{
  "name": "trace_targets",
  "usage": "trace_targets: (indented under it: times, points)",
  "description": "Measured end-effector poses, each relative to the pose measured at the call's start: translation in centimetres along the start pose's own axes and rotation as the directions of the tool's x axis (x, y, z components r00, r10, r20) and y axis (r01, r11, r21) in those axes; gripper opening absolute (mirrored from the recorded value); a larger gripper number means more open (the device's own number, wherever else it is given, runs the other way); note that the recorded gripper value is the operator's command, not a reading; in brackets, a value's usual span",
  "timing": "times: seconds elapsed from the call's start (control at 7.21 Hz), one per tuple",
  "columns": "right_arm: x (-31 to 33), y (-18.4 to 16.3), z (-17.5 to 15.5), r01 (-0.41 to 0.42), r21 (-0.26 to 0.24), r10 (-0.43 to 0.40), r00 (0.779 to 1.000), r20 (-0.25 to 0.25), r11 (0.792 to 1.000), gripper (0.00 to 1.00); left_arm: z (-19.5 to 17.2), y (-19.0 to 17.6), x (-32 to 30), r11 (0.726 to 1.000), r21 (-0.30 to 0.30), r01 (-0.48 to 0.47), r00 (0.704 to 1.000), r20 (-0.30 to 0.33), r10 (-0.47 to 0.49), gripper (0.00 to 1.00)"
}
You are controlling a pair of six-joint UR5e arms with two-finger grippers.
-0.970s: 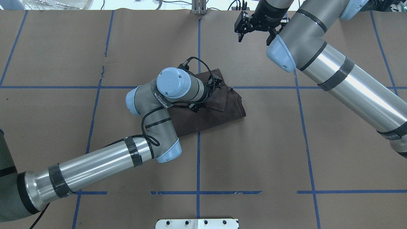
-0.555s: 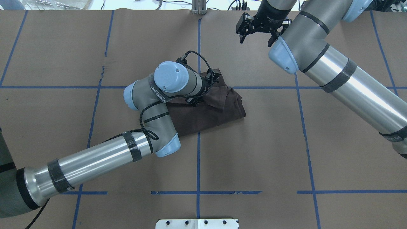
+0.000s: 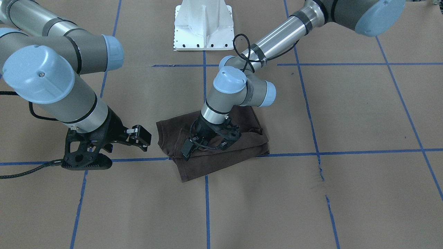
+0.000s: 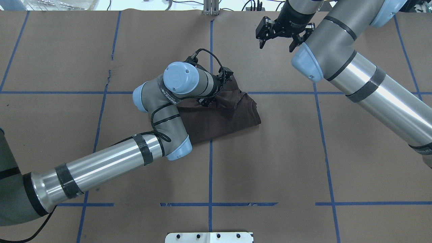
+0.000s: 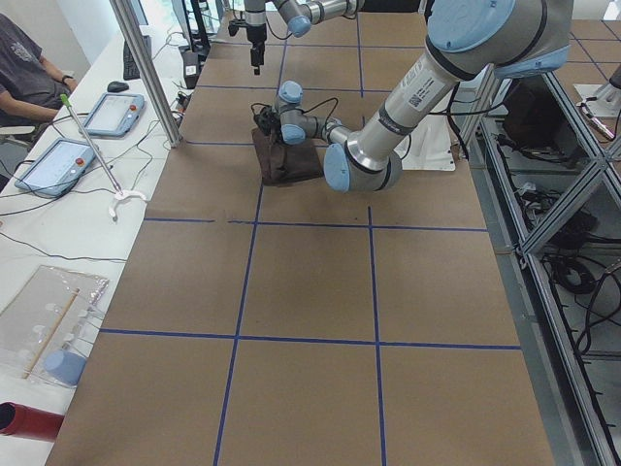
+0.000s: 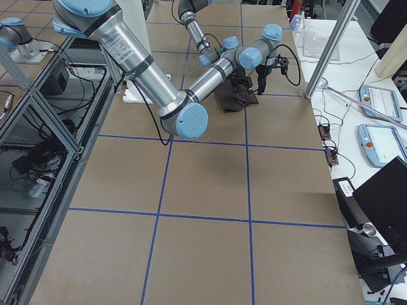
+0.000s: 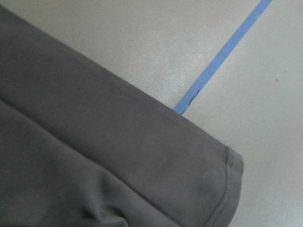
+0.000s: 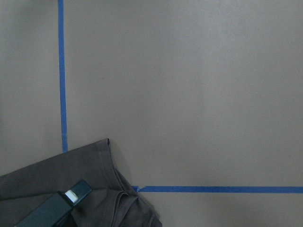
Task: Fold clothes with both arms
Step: 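Lift the left gripper away while the right gripper moves to the shirt's far corner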
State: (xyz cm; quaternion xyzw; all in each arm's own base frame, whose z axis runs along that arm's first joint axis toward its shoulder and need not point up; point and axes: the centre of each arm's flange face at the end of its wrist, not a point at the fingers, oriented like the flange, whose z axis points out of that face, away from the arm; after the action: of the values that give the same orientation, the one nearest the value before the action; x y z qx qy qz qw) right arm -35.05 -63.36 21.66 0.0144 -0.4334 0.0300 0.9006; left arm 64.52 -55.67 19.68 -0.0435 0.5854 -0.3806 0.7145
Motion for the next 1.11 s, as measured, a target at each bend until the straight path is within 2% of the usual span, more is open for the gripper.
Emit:
trace_targets:
  times: [0.42,0.69,0.83,0.97,1.11]
  points:
    - [1.3,0.6,-0.7,0.015,0.012,-0.015,1.0,0.007,1.0,1.0,-1.2,-4.3,3.1,1.0,0.018,0.007,0.996,-0.094,-0.005,1.0]
    - [1.1,1.4,-0.9,0.024,0.017,-0.024,1.0,0.015,1.0,1.0,-3.0,-8.6,5.3,0.998,0.061,-0.003,0.992,-0.128,0.011,1.0]
    - [0.3,2.5,-0.7,0.021,0.016,-0.022,1.0,0.021,1.0,1.0,-3.6,-10.8,5.8,0.996,0.087,-0.028,0.995,-0.096,0.037,1.0]
    - [-1.2,4.0,0.0,0.002,0.012,-0.002,1.0,0.025,1.0,1.0,-4.2,-12.7,6.0,0.994,0.092,-0.057,0.997,-0.039,0.061,1.0]
    - [-3.4,5.8,1.4,-0.034,0.017,0.033,0.999,0.017,0.999,1.0,-5.7,-14.9,5.5,0.994,0.072,-0.082,0.997,0.01,0.082,1.0]
